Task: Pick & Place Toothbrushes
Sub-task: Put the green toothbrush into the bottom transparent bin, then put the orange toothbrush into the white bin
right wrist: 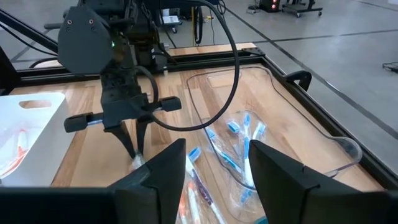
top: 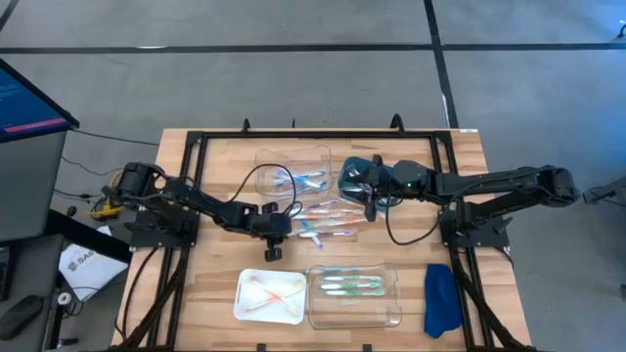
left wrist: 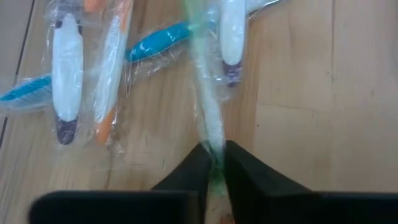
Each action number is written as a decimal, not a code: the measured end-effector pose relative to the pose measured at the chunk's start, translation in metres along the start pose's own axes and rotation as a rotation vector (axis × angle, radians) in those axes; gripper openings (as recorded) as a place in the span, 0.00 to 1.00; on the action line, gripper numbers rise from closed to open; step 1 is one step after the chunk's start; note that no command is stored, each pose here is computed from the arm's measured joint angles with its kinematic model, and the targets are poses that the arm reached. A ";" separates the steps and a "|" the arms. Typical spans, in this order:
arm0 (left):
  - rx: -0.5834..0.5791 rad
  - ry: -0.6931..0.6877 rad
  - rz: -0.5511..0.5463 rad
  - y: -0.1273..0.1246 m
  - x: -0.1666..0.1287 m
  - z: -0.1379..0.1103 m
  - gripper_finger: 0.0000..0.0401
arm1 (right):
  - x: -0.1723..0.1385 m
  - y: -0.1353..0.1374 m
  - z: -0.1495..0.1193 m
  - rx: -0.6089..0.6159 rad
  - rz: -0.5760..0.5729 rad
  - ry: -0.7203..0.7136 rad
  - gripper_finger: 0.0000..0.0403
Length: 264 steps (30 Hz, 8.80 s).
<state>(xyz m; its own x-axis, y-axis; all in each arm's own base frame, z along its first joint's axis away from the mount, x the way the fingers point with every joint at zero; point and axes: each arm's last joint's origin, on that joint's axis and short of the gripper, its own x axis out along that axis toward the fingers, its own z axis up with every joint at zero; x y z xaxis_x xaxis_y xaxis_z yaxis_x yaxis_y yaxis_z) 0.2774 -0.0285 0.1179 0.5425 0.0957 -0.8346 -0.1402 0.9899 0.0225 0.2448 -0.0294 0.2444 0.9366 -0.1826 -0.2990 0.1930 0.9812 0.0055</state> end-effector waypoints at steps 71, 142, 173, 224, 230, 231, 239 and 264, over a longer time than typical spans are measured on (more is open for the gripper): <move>-0.015 -0.139 -0.225 -0.156 -0.103 0.111 0.03 | 0.033 0.233 0.034 -0.223 0.390 0.682 0.42; 0.226 -0.686 -0.051 -0.218 -0.165 0.092 0.48 | 0.044 0.252 -0.077 -0.045 0.119 1.031 0.02; 0.232 -0.710 -0.053 -0.217 -0.154 0.085 0.46 | 0.029 0.245 -0.059 -0.075 0.104 1.013 0.31; 0.283 -0.886 0.012 -0.037 -0.140 0.111 0.42 | -0.033 0.143 0.046 -0.388 0.000 0.058 0.28; 0.192 -0.866 0.017 -0.024 -0.136 0.114 0.42 | -0.046 0.115 0.068 -0.315 0.084 -0.031 0.28; 0.170 -0.846 0.003 -0.025 -0.135 0.112 0.42 | -0.048 0.113 0.070 -0.308 0.085 -0.041 0.28; 0.150 -0.777 -0.067 -0.040 -0.133 0.103 0.42 | -0.045 0.107 0.076 -0.414 0.055 -0.092 0.28; 0.007 -0.254 -0.110 0.008 -0.061 0.066 0.39 | 0.012 0.081 0.060 -0.378 -0.101 0.007 0.28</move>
<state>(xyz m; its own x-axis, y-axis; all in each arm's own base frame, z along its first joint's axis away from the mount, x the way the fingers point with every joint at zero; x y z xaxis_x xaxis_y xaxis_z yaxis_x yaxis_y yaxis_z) 0.2975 -0.0198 0.2053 0.7443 0.0098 -0.6677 -0.0635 0.9964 -0.0561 0.2897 0.0438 0.2985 0.9160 -0.2805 -0.2869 0.1618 0.9126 -0.3755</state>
